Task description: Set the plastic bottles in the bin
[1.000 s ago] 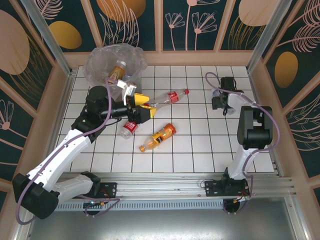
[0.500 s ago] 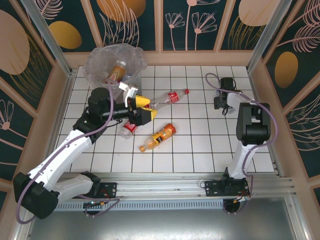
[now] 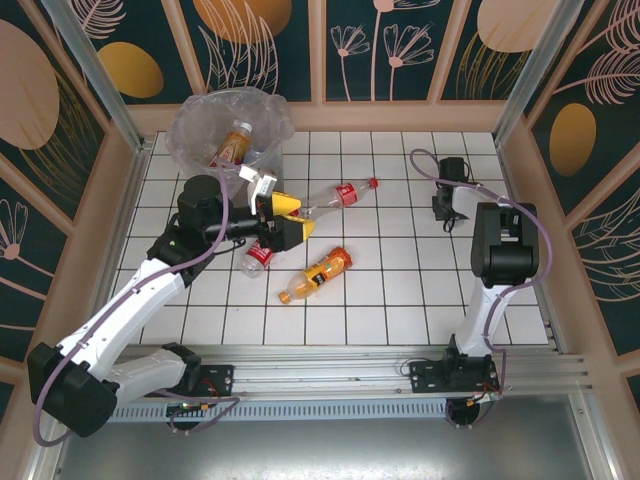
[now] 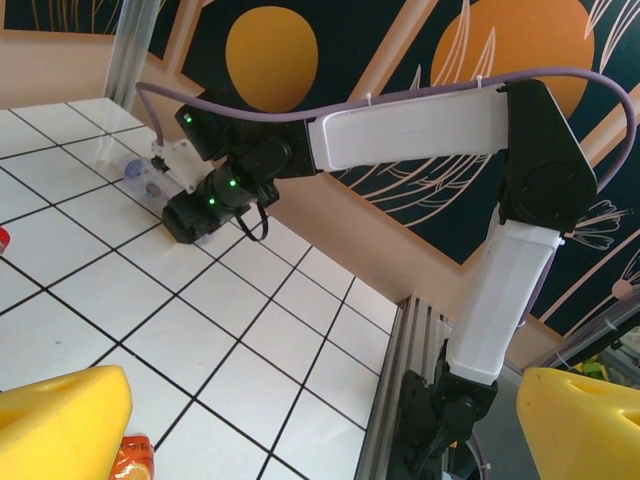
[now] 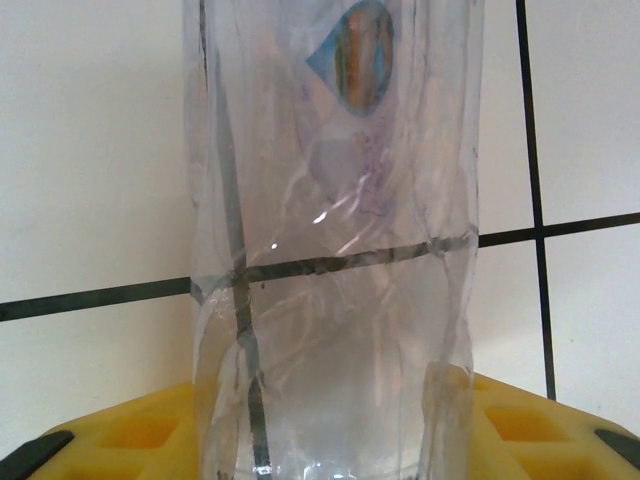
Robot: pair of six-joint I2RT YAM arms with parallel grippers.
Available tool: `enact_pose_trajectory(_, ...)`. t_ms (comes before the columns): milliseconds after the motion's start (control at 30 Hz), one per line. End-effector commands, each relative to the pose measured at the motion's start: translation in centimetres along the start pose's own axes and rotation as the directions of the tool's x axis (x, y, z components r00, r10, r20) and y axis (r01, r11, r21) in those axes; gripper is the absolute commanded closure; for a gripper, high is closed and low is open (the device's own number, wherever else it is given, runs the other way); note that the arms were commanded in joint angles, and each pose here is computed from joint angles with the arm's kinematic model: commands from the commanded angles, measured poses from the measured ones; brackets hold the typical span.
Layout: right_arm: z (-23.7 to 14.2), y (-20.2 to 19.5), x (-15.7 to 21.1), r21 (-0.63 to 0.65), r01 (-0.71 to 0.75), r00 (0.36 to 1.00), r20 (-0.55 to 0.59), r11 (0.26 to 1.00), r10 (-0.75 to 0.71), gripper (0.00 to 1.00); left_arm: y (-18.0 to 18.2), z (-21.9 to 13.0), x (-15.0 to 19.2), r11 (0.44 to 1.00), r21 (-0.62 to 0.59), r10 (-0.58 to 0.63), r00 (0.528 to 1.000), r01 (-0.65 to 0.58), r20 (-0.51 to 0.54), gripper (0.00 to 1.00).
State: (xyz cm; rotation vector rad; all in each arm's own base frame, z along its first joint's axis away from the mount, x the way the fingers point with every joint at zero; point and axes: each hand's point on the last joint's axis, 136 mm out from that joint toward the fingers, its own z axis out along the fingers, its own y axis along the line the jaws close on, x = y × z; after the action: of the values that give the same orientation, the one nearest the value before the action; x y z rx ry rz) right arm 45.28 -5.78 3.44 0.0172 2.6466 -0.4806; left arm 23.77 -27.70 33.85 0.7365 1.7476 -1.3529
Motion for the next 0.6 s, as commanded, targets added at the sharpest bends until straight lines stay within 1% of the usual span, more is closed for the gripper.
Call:
enact_pose_trajectory(0,-1.9,-0.8,-1.1,0.020,-0.050,0.997,0.057,0.999,0.049,0.52,-1.1,0.1,-0.3,0.998,0.055,0.011,1.000,-0.011,0.011,0.01)
enact_pose_trajectory(133,-4.1,-0.1,-1.4,-0.020,-0.077,0.991,0.112,0.997,0.079,0.52,-1.6,0.1,-0.6,0.996,0.084,-0.002,1.000,0.000,0.027,0.02)
enact_pose_trajectory(233,-6.3,1.1,-1.4,-0.076,-0.089,0.981,0.166,0.993,0.100,0.52,-1.3,0.1,-0.6,0.997,0.074,-0.022,0.999,0.019,0.043,0.01)
enact_pose_trajectory(400,-11.5,3.7,-1.9,-0.252,-0.099,0.946,0.277,0.963,0.170,0.52,0.1,-0.1,-0.5,0.995,0.026,-0.103,0.988,0.101,0.114,0.01)
enact_pose_trajectory(500,-15.2,6.1,-2.2,-0.369,-0.061,0.919,0.342,0.928,0.196,0.52,0.6,-0.4,-0.6,0.987,0.032,-0.162,0.971,0.159,0.173,0.01)
enact_pose_trajectory(567,-18.1,7.9,-2.3,-0.455,-0.016,0.896,0.388,0.890,0.215,0.51,0.9,-0.5,-0.7,0.981,0.043,-0.193,0.959,0.188,0.208,0.01)
